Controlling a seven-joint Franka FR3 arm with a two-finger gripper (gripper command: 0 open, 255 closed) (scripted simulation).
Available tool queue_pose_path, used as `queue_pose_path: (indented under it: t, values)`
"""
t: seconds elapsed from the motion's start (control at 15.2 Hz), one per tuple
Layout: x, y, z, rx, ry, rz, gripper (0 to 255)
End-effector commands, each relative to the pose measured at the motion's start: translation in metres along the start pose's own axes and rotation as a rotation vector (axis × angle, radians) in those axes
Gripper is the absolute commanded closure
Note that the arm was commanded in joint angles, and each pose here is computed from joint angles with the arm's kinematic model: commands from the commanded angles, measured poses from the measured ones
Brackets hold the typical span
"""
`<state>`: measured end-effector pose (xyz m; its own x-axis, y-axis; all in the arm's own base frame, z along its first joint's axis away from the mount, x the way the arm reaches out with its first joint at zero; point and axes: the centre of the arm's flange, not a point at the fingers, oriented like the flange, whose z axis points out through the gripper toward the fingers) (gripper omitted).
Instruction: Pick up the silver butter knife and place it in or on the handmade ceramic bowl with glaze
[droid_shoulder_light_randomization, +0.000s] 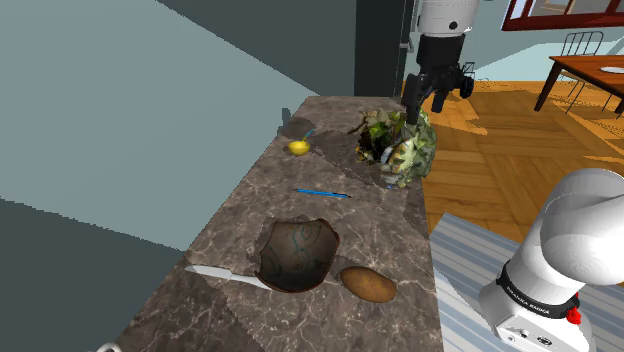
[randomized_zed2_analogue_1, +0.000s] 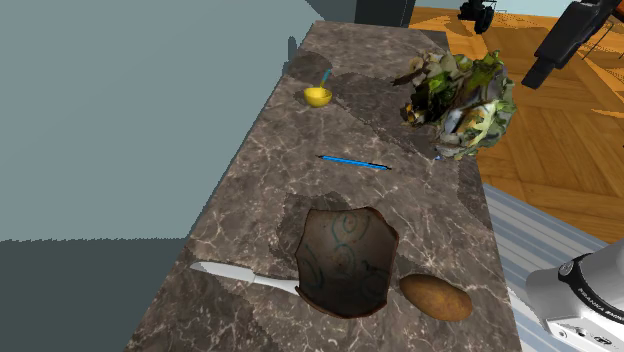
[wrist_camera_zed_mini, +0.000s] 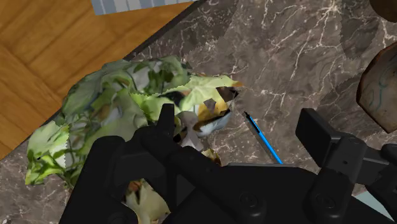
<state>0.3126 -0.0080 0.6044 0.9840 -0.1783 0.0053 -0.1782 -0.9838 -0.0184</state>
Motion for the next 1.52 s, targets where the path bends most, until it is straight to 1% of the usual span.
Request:
queue_pose_path:
  t: [0.0, 0.73, 1.45]
  values:
    - [0.0, 0.0, 0.0, 0.0, 0.0, 0.0, 0]
    - [0.059, -0.121, 0.059, -0.016, -0.001, -0.173, 0]
    - [0.097, -0.249, 0.121, -0.032, -0.001, -0.345, 0]
